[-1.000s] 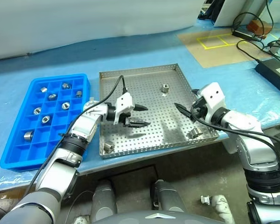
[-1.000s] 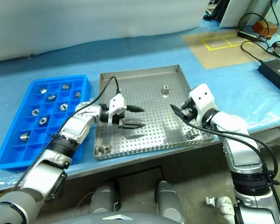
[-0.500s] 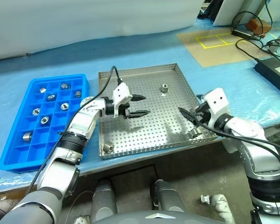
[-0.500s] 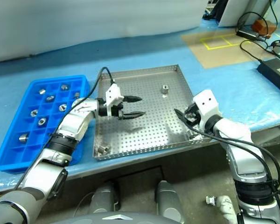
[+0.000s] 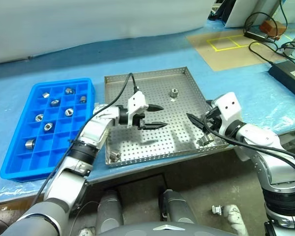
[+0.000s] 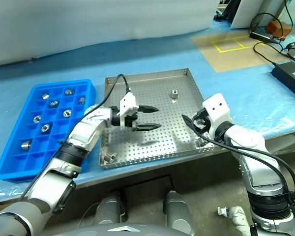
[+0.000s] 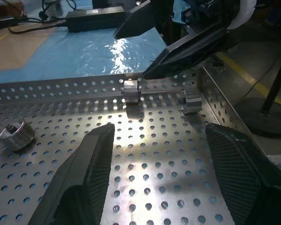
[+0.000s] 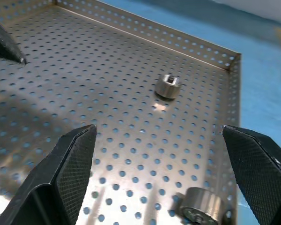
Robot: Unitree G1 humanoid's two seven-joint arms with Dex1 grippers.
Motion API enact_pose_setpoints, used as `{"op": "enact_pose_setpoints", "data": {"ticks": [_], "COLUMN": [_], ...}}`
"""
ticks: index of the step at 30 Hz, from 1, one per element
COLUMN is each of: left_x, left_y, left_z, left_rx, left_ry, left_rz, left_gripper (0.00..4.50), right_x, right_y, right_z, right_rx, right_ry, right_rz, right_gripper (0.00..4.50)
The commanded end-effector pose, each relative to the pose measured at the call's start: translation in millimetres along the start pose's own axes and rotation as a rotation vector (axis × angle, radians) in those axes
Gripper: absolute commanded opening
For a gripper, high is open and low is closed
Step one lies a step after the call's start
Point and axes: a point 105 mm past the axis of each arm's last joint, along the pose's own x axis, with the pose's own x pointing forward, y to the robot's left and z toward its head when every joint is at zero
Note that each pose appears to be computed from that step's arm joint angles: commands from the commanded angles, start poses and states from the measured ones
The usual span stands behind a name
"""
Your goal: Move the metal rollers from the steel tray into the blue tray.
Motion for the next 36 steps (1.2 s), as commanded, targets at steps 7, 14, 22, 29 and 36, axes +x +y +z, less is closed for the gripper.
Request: {"op": "enact_pose_setpoints", "data": {"ticks": [7,14,22,29,36], "left_x": [62.6,61.1,-42.3,-115.9,-148.7], "left_y": [-10.7,5.9,14.1,6.6,-24.7], "left_z": [-14.3,-3.2,29.9,38.3,21.7], "left_rx": [0.016,0.046,0.149,0.116,0.086], "left_ry": [0.016,-0.024,-0.049,0.246,0.485], "left_rz": [-0.087,-0.033,0.083,0.086,-0.102], "left_gripper": [3.25,3.25,3.25,3.25,3.25], "right_x": [-19.7,-22.1,-6.7,22.1,38.7], "right_y": [-33.2,-26.9,-6.6,12.8,26.0], "right_z": [16.1,15.4,13.9,14.4,15.1], "right_rx": [-0.051,-0.04,-0.045,-0.029,-0.021], "right_ry": [-0.058,-0.057,-0.056,-0.09,-0.118], "right_rz": [-0.188,-0.165,-0.021,0.076,0.123], "right_gripper": [4.5,4.5,4.5,4.5,4.5]}}
